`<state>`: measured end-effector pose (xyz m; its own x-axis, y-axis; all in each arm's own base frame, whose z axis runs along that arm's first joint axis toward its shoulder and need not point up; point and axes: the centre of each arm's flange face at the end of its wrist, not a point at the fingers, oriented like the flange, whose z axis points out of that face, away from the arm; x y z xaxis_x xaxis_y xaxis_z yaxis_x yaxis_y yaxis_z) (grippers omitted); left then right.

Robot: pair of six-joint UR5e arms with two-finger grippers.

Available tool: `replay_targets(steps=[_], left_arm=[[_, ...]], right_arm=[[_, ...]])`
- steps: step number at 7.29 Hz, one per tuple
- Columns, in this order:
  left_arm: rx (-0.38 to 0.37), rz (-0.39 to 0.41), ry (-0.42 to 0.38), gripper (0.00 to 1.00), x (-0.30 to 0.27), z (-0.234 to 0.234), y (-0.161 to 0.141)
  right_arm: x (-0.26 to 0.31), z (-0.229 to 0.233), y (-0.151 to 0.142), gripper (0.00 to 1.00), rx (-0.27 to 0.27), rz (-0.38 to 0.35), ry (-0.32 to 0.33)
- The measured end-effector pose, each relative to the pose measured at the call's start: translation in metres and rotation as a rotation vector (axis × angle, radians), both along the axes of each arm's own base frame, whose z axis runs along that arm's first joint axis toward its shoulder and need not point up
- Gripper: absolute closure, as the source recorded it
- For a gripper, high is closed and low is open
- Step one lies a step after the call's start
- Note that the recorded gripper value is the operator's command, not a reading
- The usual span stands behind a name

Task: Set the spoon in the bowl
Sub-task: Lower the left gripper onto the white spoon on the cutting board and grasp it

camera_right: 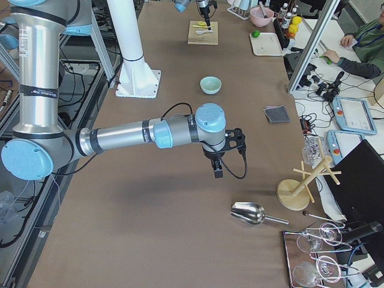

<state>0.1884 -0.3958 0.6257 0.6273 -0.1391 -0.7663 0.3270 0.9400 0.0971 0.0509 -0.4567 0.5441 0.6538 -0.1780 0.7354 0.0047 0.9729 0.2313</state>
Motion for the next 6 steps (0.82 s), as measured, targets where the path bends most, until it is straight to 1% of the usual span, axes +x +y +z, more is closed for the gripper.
replay_targets(steps=[1, 2, 3, 4, 5, 6], left_arm=[[0.005, 0.006, 0.0, 0.39, 0.0033, 0.0061, 0.0038], [0.011, 0.008, -0.002, 0.52, 0.0055, 0.0114, 0.0062], [0.014, 0.009, -0.002, 0.71, 0.0065, 0.0137, 0.0071], [0.015, 0.008, -0.001, 0.83, 0.0068, 0.0145, 0.0073], [0.017, 0.008, 0.0, 0.88, 0.0071, 0.0143, 0.0071], [0.019, 0.009, 0.001, 1.0, 0.0076, 0.014, 0.007]], right_arm=[[0.0012, 0.0022, 0.0016, 0.0, -0.004, 0.002, 0.0], [0.0025, 0.0034, 0.0031, 0.0, -0.006, 0.005, 0.0], [0.0038, 0.0043, 0.0049, 0.0, -0.008, 0.007, 0.0], [0.005, 0.0048, 0.0062, 0.0, -0.01, 0.01, 0.0], [0.0057, 0.0056, 0.0073, 0.0, -0.011, 0.011, 0.0], [0.0059, 0.0074, 0.0091, 0.0, -0.016, 0.012, 0.0]])
